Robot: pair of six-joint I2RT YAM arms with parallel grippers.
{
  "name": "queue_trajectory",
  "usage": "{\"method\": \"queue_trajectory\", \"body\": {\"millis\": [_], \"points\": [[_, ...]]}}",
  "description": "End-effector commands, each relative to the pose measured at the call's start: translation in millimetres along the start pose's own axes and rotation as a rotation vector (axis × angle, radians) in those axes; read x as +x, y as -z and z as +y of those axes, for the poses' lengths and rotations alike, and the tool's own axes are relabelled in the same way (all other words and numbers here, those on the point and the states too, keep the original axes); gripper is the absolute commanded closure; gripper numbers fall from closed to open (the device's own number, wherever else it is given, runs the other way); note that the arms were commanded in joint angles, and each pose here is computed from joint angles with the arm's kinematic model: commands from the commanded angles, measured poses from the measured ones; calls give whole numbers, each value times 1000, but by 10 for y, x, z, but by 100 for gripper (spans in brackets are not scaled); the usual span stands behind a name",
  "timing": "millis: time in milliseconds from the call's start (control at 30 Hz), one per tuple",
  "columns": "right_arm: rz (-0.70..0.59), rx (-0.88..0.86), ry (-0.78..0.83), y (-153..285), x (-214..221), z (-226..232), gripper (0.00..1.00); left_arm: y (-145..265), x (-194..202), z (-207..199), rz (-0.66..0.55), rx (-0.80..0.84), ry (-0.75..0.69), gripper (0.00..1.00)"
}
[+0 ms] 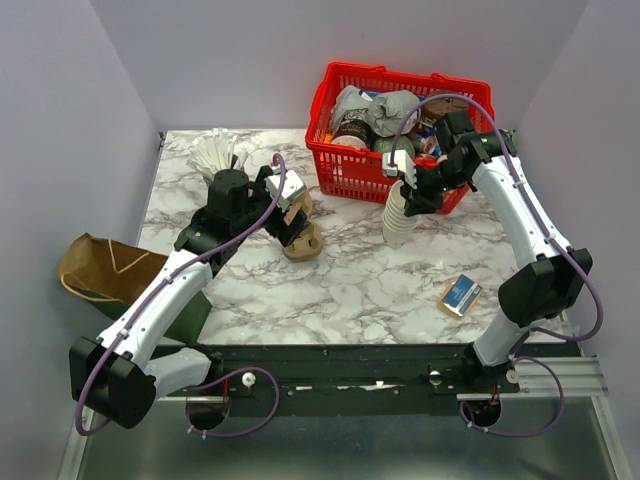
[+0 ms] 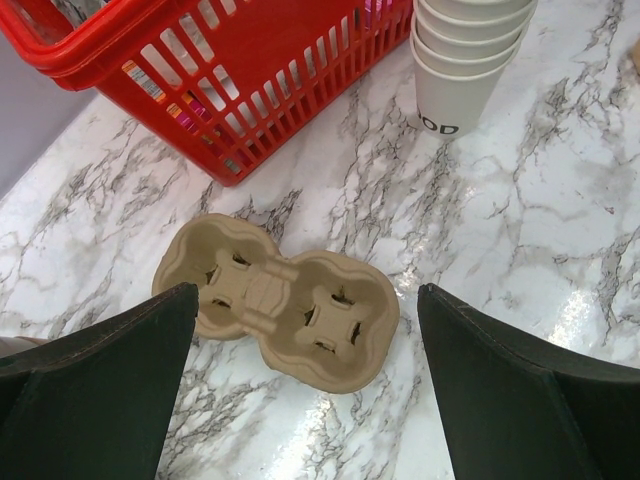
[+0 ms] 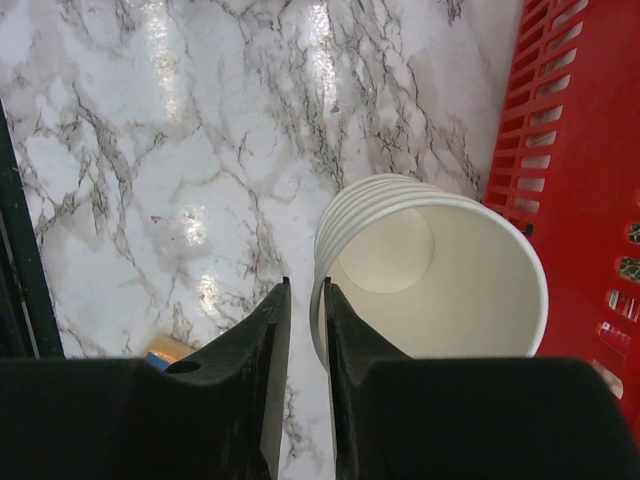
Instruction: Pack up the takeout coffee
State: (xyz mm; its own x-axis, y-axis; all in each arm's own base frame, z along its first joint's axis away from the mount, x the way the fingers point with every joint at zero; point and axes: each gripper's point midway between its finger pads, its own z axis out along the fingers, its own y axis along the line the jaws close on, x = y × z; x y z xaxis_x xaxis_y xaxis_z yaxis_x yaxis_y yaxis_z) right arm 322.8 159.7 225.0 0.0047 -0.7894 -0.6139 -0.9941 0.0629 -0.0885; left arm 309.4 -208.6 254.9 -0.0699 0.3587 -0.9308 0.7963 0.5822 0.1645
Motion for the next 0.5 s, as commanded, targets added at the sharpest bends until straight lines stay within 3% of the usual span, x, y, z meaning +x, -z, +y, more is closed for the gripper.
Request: {"method": "queue_trajectory", "body": {"millis": [0, 233, 467], "points": [[53, -113, -93, 53, 96, 350, 76, -24, -17, -14, -18, 10, -13, 1], [38, -84, -103, 77, 55, 326, 83, -57, -11, -25, -20, 19, -7, 1], [36, -4, -100, 124, 37, 223, 99, -94, 20, -50, -25, 34, 12, 1]]}}
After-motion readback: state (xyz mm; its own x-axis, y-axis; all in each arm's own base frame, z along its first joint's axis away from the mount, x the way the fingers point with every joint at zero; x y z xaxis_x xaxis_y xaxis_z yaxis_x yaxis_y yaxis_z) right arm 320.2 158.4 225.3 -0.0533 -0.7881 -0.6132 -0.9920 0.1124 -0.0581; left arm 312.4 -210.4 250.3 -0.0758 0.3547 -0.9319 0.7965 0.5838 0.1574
